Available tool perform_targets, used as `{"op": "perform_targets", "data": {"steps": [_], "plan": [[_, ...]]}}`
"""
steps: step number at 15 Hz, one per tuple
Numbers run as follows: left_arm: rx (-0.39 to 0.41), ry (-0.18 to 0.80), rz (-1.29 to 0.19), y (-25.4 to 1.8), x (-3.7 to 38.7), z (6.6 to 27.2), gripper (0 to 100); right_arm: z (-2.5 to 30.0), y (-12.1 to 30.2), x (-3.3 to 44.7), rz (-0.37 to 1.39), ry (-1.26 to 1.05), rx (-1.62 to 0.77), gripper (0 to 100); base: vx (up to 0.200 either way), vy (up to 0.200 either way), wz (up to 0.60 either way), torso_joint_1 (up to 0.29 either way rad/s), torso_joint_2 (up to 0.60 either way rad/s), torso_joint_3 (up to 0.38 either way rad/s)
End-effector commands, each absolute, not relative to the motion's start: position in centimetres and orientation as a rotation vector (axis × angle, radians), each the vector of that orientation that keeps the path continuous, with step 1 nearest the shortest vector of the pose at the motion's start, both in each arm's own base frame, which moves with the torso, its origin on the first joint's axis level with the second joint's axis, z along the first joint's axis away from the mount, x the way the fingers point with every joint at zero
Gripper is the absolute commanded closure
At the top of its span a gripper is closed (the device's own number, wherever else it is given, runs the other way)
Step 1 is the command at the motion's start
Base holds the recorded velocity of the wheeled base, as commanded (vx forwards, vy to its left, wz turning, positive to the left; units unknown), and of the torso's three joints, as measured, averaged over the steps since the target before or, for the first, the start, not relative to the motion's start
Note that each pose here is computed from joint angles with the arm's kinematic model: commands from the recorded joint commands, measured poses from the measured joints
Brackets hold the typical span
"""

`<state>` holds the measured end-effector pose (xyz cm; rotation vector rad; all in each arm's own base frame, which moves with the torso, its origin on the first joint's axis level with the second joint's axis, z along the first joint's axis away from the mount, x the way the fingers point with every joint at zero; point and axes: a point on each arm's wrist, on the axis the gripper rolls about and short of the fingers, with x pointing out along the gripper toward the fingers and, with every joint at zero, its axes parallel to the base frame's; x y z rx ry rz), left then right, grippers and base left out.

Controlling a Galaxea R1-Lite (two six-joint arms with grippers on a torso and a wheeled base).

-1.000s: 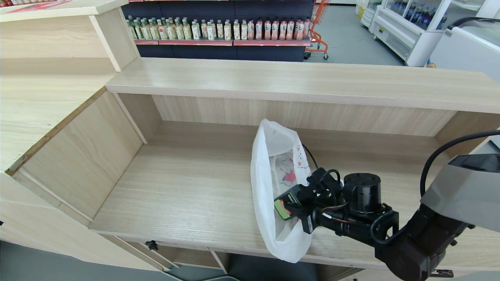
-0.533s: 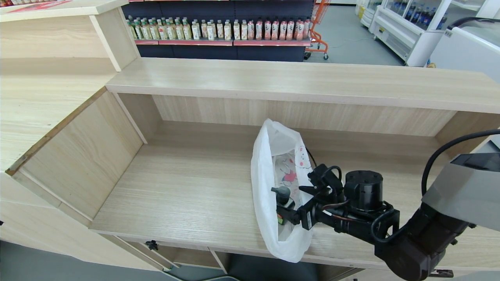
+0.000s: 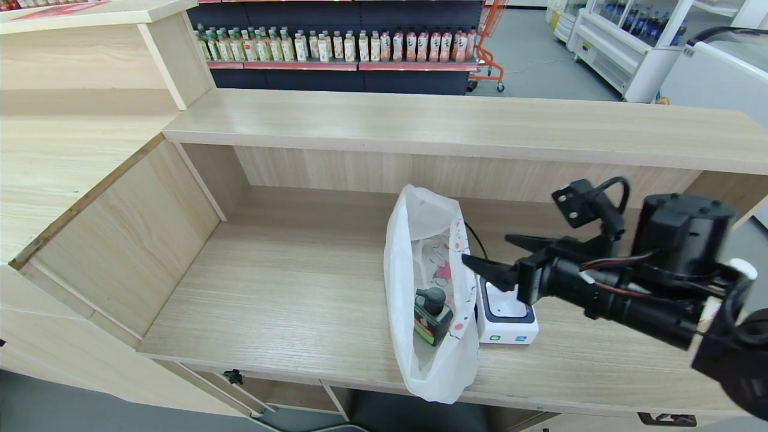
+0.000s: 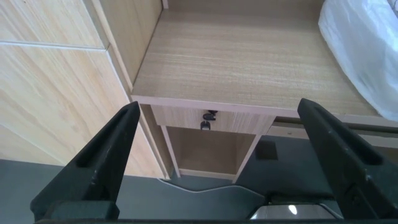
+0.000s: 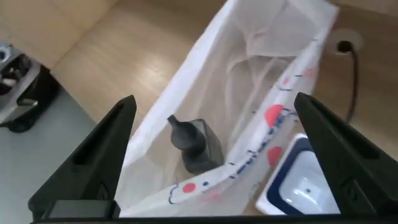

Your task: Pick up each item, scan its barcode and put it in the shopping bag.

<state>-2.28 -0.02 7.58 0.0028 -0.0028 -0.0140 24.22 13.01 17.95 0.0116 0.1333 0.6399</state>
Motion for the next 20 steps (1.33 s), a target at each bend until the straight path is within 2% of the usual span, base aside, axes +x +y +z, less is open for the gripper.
{"op": "perform_targets", "data": {"steps": [1,4,5,11,17,20], "plan": [[0.003,-0.002,-0.014,0.0,-2.3,7.6,0,22.2,6.0,20.3,0.364,0.101,0.038,0,0.000,0.000,0.00,0.000,0.00,0.000],[0.003,-0.002,-0.014,0.0,-2.3,7.6,0,20.4,-0.2,16.4,0.039,0.392,-0.029,0,0.000,0.000,0.00,0.000,0.00,0.000],[0.003,-0.002,-0.014,0.0,-2.3,7.6,0,20.0,-0.9,15.7,-0.008,0.440,-0.036,0,0.000,0.000,0.00,0.000,0.00,0.000],[0.002,-0.002,-0.014,0.0,-2.3,7.6,0,18.6,-1.2,13.7,-0.058,0.490,-0.047,0,0.000,0.000,0.00,0.000,0.00,0.000],[0.003,-0.002,-0.012,0.0,-2.3,7.6,0,17.8,-1.7,13.1,-0.120,0.536,-0.059,0,0.000,-0.200,0.00,0.002,0.00,0.003],[0.003,-0.002,-0.011,0.0,-2.3,7.6,0,17.3,-1.7,12.7,-0.110,0.582,-0.078,0,-0.200,-0.200,0.00,0.007,0.01,0.002]]}}
